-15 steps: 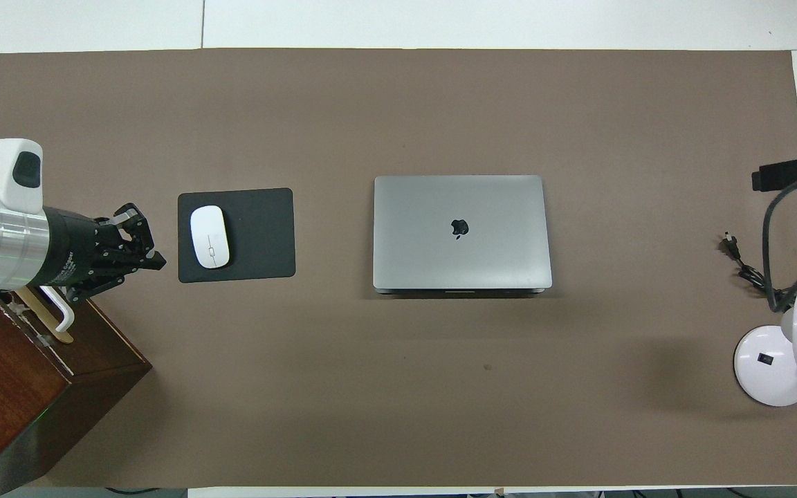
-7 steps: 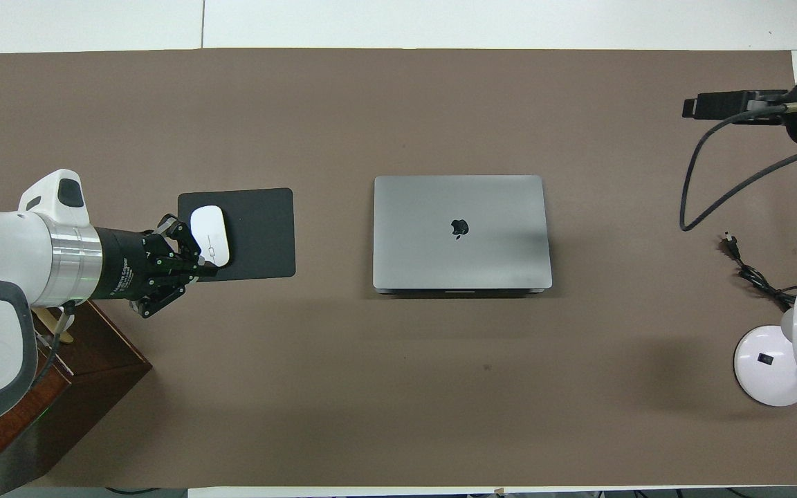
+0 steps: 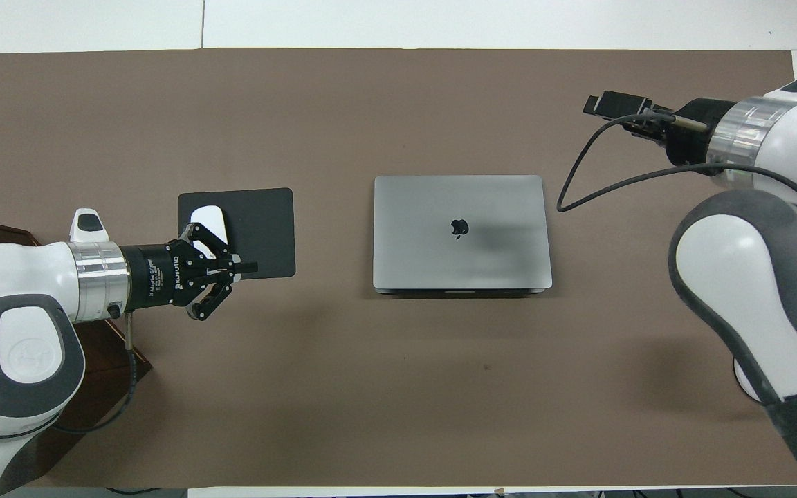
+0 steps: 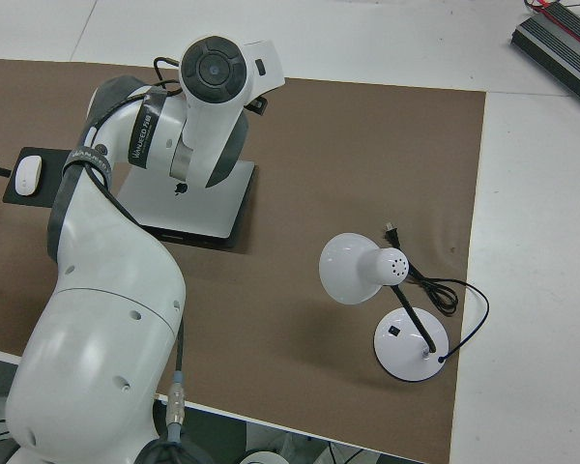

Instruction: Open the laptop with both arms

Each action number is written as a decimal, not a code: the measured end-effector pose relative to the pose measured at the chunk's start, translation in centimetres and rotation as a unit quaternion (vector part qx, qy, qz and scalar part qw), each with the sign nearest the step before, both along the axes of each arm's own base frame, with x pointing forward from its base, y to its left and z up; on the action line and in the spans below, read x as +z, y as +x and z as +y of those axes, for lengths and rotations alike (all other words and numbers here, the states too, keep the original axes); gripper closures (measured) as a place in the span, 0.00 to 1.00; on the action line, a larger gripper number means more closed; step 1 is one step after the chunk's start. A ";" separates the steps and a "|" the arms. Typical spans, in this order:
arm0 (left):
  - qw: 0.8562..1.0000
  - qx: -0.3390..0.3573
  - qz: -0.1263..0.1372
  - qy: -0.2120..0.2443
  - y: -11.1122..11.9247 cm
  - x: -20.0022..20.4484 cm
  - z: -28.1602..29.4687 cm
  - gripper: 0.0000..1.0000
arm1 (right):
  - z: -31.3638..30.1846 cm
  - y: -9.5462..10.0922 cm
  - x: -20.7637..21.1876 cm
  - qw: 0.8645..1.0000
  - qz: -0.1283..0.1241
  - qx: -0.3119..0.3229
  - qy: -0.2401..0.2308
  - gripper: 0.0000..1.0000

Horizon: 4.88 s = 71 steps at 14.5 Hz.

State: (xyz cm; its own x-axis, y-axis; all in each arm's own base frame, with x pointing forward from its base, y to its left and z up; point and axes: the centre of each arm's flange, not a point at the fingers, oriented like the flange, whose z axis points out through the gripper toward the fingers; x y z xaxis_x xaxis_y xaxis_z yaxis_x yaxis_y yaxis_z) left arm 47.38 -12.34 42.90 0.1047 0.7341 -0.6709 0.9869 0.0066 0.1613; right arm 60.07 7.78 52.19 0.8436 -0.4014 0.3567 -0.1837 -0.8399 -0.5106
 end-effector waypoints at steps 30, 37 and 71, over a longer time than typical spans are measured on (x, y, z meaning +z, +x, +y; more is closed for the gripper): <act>0.974 0.185 0.079 -0.106 -6.9 -15.5 -12.4 0.99 | 14.9 -12.3 -12.2 0.962 0.095 -0.203 0.157 0.00; 0.974 0.183 0.081 -0.108 -7.7 -16.8 -13.3 0.99 | 14.5 -12.3 -13.7 0.945 0.117 -0.242 0.184 0.00; 0.970 0.200 0.087 -0.102 -6.5 -18.3 -16.5 0.99 | 14.3 -17.3 -19.7 0.926 0.217 -0.259 0.166 0.00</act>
State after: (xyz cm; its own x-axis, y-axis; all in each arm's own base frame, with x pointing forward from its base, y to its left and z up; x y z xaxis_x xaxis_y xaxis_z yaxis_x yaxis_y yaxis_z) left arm 40.93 -28.80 24.57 -0.2902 0.5428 -0.7881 0.9106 0.4099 -0.0530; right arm 42.72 22.05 32.53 0.5421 -0.8194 -0.1864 -0.7665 -0.3912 -0.5093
